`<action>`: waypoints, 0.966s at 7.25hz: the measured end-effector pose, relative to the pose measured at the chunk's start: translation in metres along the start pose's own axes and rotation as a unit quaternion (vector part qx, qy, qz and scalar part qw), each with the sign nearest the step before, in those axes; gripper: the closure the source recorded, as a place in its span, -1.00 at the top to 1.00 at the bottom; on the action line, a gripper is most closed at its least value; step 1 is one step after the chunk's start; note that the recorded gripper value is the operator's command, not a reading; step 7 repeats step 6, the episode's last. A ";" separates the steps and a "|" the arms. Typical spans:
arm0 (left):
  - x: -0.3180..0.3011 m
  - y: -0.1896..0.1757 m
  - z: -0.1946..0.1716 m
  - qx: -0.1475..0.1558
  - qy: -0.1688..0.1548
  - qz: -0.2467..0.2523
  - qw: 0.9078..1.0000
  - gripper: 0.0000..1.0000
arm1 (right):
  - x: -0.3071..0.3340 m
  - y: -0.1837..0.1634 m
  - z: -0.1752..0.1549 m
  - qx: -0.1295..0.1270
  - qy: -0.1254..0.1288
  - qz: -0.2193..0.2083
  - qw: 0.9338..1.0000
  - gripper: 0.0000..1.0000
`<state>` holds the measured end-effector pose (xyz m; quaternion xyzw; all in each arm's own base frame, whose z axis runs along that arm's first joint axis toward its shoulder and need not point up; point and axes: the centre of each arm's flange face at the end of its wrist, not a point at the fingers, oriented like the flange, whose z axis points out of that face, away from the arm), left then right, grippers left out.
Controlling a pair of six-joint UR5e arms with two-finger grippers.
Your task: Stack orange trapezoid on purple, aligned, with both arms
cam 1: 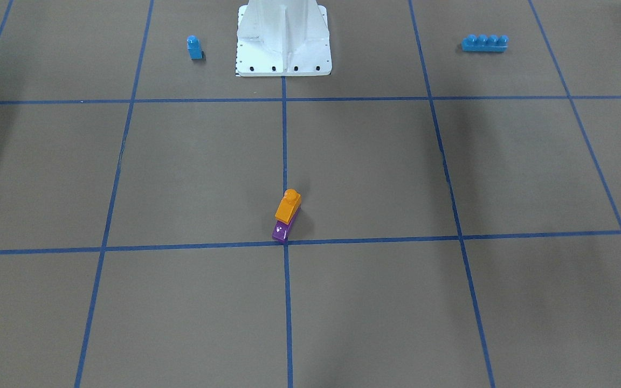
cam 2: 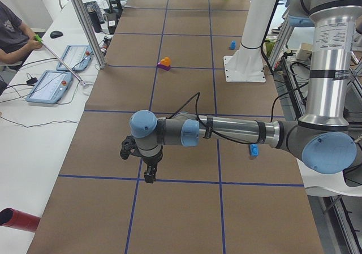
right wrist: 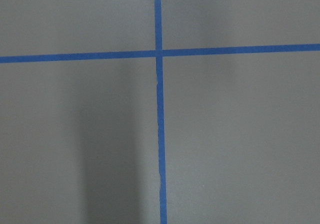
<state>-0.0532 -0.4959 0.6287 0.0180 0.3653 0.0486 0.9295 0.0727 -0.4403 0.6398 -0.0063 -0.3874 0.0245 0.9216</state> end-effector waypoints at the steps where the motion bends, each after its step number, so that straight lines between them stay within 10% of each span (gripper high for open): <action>1: 0.000 -0.001 -0.001 0.001 0.000 -0.015 1.000 1.00 | 0.000 0.000 0.000 0.000 0.000 0.000 1.000 1.00; 7: 0.000 -0.001 0.000 0.001 0.000 -0.026 1.000 1.00 | 0.000 0.000 0.000 0.000 0.001 0.000 1.000 1.00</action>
